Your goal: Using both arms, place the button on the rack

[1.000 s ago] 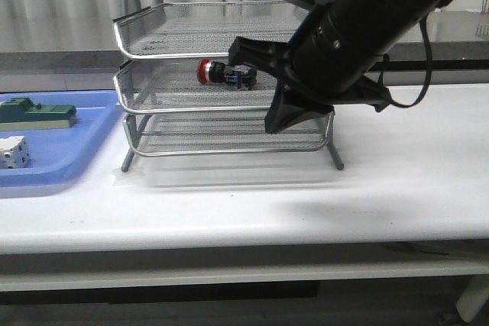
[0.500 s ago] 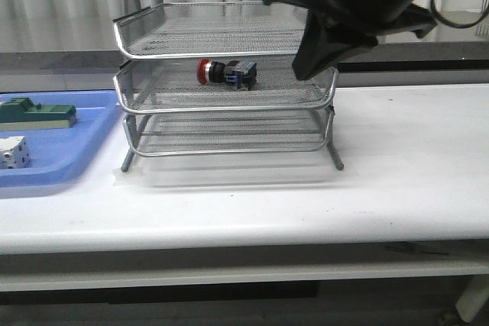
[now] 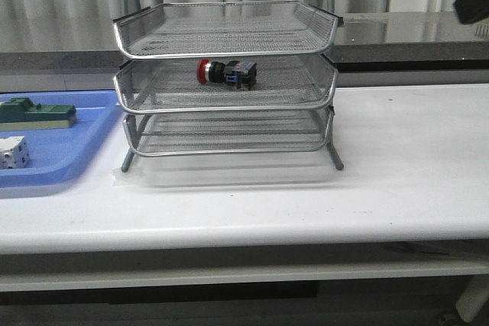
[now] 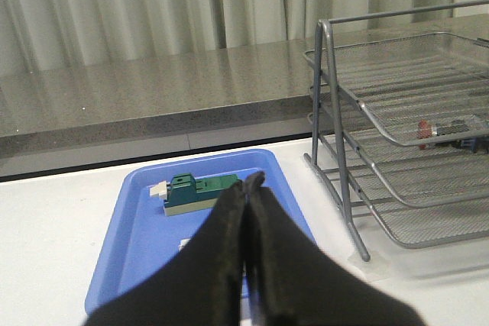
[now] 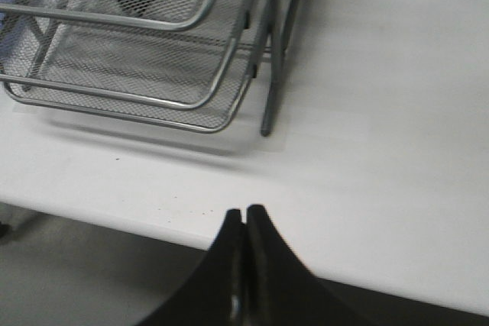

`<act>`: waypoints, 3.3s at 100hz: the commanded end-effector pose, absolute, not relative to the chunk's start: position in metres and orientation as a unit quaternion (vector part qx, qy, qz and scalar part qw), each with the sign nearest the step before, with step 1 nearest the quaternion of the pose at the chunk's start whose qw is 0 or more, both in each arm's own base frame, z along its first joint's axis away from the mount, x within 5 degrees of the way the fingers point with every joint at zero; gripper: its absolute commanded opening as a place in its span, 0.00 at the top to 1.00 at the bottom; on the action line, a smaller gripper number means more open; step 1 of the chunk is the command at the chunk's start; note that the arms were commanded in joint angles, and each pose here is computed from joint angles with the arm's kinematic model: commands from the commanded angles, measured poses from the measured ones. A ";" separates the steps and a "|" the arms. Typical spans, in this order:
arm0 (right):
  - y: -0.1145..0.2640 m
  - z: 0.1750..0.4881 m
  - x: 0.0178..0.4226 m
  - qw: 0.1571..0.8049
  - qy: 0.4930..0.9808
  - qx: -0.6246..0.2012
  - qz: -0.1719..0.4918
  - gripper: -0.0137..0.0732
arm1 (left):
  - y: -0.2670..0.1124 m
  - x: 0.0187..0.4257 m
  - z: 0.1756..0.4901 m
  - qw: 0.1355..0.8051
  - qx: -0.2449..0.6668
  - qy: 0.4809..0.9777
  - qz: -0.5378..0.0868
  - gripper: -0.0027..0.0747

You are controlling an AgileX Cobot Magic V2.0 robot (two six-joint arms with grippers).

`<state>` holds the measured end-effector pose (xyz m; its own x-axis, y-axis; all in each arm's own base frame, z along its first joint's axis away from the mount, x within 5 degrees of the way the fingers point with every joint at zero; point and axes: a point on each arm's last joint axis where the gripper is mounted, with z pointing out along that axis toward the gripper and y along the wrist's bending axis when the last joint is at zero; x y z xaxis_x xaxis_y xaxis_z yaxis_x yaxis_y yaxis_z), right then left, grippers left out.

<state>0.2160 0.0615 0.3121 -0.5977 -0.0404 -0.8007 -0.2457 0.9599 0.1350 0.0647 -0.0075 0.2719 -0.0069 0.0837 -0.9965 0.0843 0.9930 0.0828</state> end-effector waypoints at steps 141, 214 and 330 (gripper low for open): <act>0.014 0.327 0.078 0.630 0.773 -0.051 0.063 0.91 | -0.005 0.064 0.287 0.733 0.037 0.679 0.002 0.99; 0.006 0.223 0.051 0.732 0.679 -0.056 0.026 0.91 | -0.005 0.064 0.287 0.733 0.037 0.679 0.002 0.99; 0.006 0.210 0.054 0.737 0.674 -0.050 0.025 0.91 | -0.005 0.064 0.286 0.733 0.037 0.679 0.002 0.99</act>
<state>0.0564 0.0068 0.1941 -0.0357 -0.0371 -0.9987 -0.1178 0.9925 -0.0327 0.0649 -0.0075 0.2707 -0.0106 0.0837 -0.9964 0.0846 0.9930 0.0825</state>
